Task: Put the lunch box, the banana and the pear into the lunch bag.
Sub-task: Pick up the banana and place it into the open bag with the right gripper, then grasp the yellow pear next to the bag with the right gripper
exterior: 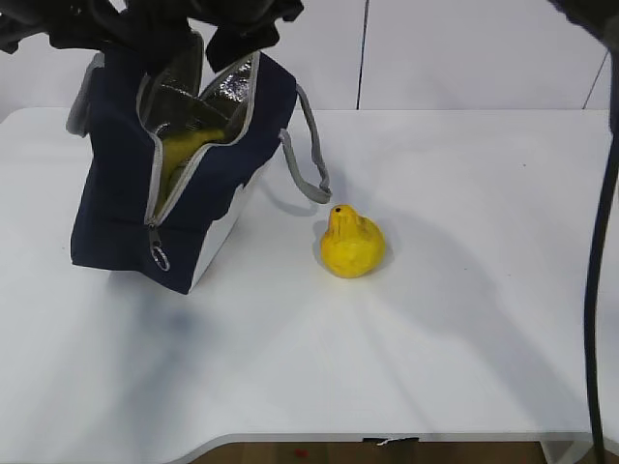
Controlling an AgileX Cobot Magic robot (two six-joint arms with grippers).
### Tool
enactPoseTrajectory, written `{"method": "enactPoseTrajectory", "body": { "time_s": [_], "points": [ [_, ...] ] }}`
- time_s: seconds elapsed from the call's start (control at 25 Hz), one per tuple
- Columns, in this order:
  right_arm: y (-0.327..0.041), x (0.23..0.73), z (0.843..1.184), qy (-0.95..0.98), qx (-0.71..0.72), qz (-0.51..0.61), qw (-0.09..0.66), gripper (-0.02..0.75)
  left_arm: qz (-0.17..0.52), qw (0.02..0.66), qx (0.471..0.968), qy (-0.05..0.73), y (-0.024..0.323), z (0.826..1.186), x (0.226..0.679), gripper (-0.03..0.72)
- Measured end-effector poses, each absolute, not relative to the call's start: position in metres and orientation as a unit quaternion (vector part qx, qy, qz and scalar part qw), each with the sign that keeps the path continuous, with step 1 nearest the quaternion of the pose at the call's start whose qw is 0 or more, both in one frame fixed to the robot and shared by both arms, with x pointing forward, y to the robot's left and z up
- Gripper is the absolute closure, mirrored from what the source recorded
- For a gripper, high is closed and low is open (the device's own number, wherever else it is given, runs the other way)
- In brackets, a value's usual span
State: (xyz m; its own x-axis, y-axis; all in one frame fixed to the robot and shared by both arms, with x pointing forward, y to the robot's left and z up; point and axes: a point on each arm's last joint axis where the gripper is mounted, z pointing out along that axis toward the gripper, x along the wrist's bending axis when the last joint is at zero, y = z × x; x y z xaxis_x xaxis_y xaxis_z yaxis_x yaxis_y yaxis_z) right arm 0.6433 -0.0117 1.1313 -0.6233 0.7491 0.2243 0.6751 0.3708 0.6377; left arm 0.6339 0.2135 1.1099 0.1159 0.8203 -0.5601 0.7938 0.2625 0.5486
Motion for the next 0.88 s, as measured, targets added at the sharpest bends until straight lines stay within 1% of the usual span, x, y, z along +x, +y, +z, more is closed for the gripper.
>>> {"method": "enactPoseTrajectory", "body": {
  "time_s": [0.12,0.36,0.68,0.8,0.88],
  "points": [
    [-0.017,0.641,1.143,0.823,0.434,0.36,0.073,0.183,0.016,0.436,0.607,0.665,0.214,1.11,0.634,0.694],
    [-0.027,0.633,1.143,0.83,0.443,0.33,0.08,0.182,0.016,0.436,0.607,0.665,0.214,1.11,0.634,0.694],
    [-0.065,0.6,1.133,0.853,0.458,0.223,0.115,0.182,0.017,0.436,0.608,0.663,0.214,1.11,0.634,0.694],
    [-0.077,0.589,1.121,0.861,0.46,0.181,0.12,0.182,0.018,0.436,0.609,0.662,0.214,1.11,0.634,0.694],
    [-0.081,0.586,1.107,0.866,0.46,0.152,0.119,0.182,0.018,0.436,0.609,0.662,0.214,1.11,0.634,0.694]
  ]
}}
